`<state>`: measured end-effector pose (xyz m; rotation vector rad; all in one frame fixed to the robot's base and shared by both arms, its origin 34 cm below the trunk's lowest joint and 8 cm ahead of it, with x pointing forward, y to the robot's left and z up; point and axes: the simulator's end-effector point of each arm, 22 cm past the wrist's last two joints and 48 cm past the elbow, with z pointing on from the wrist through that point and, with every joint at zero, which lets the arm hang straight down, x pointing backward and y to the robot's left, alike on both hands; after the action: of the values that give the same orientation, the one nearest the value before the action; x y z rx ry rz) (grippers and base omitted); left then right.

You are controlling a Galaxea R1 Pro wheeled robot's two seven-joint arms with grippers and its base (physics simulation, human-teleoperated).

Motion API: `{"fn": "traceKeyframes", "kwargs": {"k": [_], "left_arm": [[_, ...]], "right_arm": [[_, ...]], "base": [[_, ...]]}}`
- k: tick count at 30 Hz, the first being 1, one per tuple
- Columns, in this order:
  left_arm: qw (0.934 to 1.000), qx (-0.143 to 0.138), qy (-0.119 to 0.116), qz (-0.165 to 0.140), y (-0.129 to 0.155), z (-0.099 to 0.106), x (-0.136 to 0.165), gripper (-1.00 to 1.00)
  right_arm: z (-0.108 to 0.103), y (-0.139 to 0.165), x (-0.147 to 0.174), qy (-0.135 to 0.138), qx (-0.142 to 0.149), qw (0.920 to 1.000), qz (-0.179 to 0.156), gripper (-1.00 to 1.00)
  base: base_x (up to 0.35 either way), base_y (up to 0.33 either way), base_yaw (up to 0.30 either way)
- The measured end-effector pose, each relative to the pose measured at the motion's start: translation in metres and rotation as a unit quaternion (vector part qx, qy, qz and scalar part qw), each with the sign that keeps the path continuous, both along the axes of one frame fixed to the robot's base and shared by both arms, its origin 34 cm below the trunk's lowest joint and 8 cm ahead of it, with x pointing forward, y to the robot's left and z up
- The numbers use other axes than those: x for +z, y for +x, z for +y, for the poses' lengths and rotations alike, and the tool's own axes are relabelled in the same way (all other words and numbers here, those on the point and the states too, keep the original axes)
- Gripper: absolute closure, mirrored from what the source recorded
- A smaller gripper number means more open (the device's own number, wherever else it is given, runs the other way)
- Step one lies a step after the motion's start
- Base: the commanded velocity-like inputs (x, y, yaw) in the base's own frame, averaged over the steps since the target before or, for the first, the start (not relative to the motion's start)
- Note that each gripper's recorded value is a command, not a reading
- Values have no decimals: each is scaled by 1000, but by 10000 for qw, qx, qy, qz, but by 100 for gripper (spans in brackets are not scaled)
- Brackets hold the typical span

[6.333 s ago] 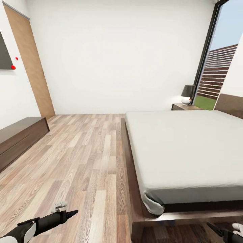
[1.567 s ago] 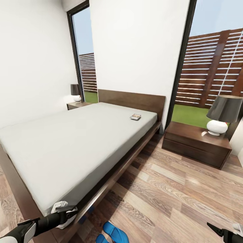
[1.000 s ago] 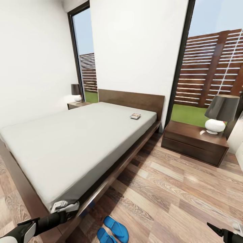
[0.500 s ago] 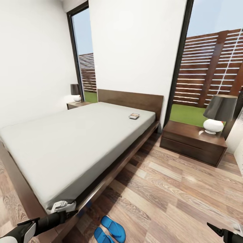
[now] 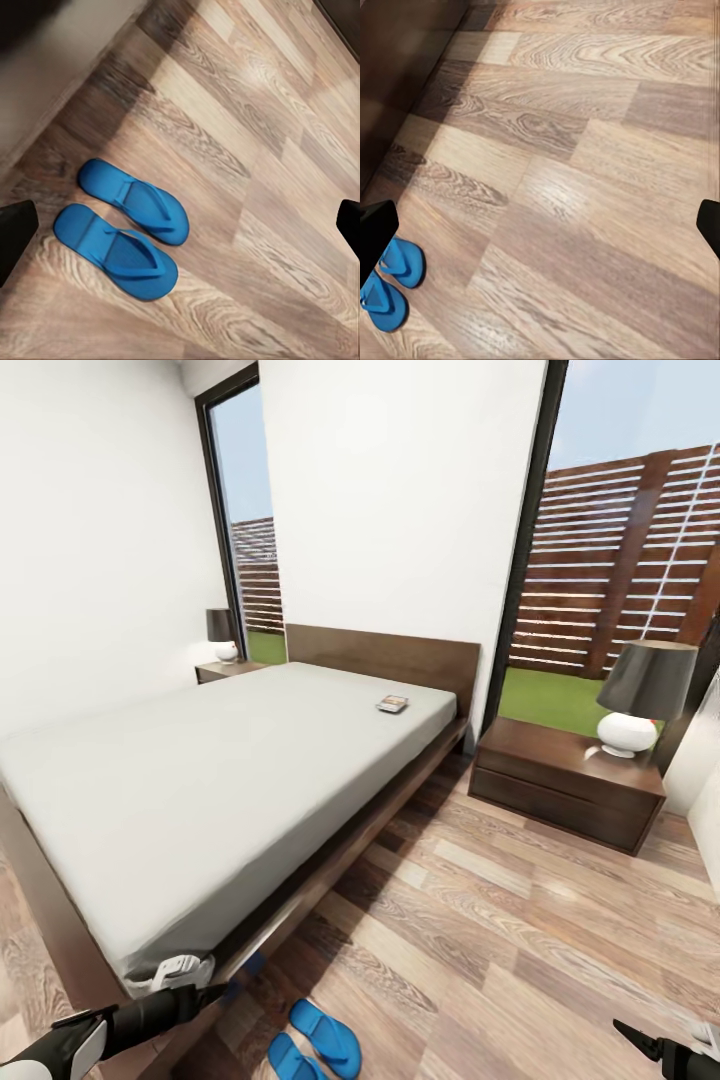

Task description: In the bedroom, move the book from the bed onto either nightstand, and place the two sandals side by side next to the bed.

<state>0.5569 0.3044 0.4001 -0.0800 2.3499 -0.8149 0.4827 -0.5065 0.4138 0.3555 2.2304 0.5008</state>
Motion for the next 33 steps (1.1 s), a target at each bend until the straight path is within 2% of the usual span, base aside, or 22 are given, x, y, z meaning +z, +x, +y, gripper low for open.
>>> {"fn": "traceKeyframes", "kwargs": {"k": [20,33], "left_arm": [[10000,-16,-22,1,0,-4,0,-100],[10000,-10,-26,-1,0,-4,0,-100]], "right_arm": [[0,0,0,0,-1,10000,2,-100],[0,0,0,-2,2,10000,6,-100]], "base": [[0,-85,0],[0,-10,-22]]}}
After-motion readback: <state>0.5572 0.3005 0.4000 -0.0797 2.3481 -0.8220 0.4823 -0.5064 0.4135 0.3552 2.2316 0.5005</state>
